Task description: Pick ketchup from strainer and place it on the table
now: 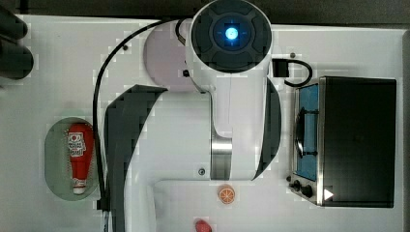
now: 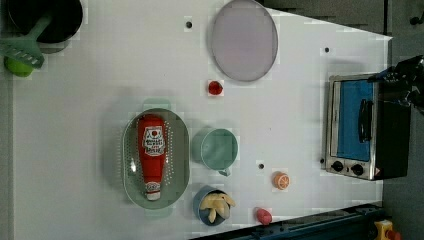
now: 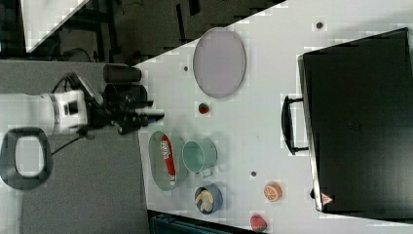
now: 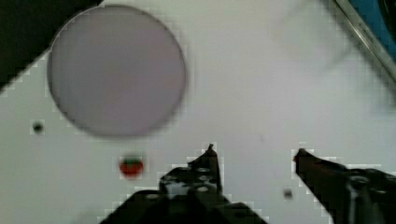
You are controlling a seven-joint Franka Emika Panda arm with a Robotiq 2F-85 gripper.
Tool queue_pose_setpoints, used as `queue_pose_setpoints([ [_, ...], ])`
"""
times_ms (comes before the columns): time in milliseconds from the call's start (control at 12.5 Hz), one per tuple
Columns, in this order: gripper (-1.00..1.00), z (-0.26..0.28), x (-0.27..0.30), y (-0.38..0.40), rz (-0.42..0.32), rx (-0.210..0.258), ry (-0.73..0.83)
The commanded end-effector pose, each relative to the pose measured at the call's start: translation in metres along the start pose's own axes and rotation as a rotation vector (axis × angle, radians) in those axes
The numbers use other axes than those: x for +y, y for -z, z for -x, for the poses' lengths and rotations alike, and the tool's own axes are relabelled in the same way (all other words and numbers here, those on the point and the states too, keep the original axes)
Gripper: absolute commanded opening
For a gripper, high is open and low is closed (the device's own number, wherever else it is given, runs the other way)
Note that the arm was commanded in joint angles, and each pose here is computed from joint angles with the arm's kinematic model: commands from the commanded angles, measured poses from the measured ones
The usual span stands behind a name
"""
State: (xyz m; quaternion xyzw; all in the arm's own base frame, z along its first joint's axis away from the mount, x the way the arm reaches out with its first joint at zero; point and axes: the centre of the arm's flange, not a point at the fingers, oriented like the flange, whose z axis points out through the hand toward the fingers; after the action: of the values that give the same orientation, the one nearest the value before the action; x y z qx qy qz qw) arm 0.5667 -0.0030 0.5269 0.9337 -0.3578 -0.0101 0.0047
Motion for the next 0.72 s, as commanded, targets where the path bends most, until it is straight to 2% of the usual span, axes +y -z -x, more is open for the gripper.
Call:
queue_pose_setpoints([
  [80,0.58,0.063,0.084,0.063,-0.019,-0.018,-0.106],
  [240,1.00,0.069,0.071,0.057,-0.013,-0.025,-0.080],
  [400,1.00,0.087,0.038,0.048,-0.027,-0.036,-0.019],
  [720,1.00,0.147,-0.036,0.019,0.015,-0.039,0.161],
])
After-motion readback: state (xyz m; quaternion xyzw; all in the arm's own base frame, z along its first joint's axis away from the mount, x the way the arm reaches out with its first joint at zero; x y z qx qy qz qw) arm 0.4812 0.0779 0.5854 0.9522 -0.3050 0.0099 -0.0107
